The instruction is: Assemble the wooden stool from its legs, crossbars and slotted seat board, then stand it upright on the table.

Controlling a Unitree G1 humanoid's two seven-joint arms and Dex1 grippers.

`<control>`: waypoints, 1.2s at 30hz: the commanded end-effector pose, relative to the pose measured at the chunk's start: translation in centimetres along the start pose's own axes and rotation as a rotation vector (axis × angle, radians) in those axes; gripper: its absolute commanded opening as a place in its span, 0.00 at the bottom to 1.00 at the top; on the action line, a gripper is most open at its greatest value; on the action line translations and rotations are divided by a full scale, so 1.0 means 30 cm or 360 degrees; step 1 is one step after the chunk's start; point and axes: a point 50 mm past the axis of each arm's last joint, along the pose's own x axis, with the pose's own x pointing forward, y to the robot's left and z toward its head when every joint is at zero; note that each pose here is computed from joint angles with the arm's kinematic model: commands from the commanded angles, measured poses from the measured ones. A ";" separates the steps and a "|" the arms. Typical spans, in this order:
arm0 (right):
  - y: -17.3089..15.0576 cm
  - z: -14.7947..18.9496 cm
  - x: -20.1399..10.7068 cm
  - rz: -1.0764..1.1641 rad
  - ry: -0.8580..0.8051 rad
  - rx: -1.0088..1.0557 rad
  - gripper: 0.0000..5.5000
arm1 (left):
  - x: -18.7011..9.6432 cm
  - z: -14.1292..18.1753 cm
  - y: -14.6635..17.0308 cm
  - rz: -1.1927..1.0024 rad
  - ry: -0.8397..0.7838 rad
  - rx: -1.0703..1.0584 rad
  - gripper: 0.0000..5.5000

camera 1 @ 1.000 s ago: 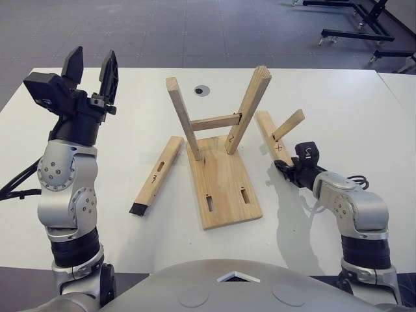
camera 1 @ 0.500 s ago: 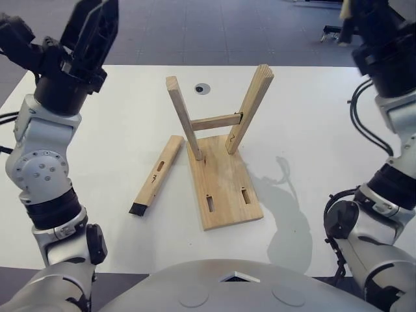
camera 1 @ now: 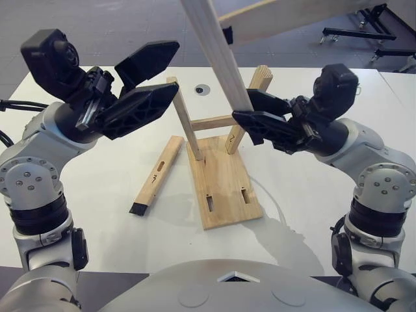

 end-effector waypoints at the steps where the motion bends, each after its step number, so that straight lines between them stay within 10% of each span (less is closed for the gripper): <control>1: 0.008 -0.029 0.010 0.0051 0.0108 -0.0045 0.37 | 0.025 -0.015 0.014 0.0025 0.0073 -0.0083 0.76; 8: -0.005 -0.089 0.001 0.0074 0.0256 -0.0009 0.37 | 0.037 0.016 -0.002 -0.0043 -0.0016 -0.0136 0.76; 22: -0.019 -0.112 0.001 0.0019 0.0180 -0.0024 0.37 | 0.021 0.040 0.002 -0.0078 -0.0065 -0.0238 0.39; 36: -0.039 -0.091 -0.043 -0.0120 0.0238 -0.0035 0.37 | -0.028 0.075 0.014 -0.0079 -0.0188 -0.0160 0.39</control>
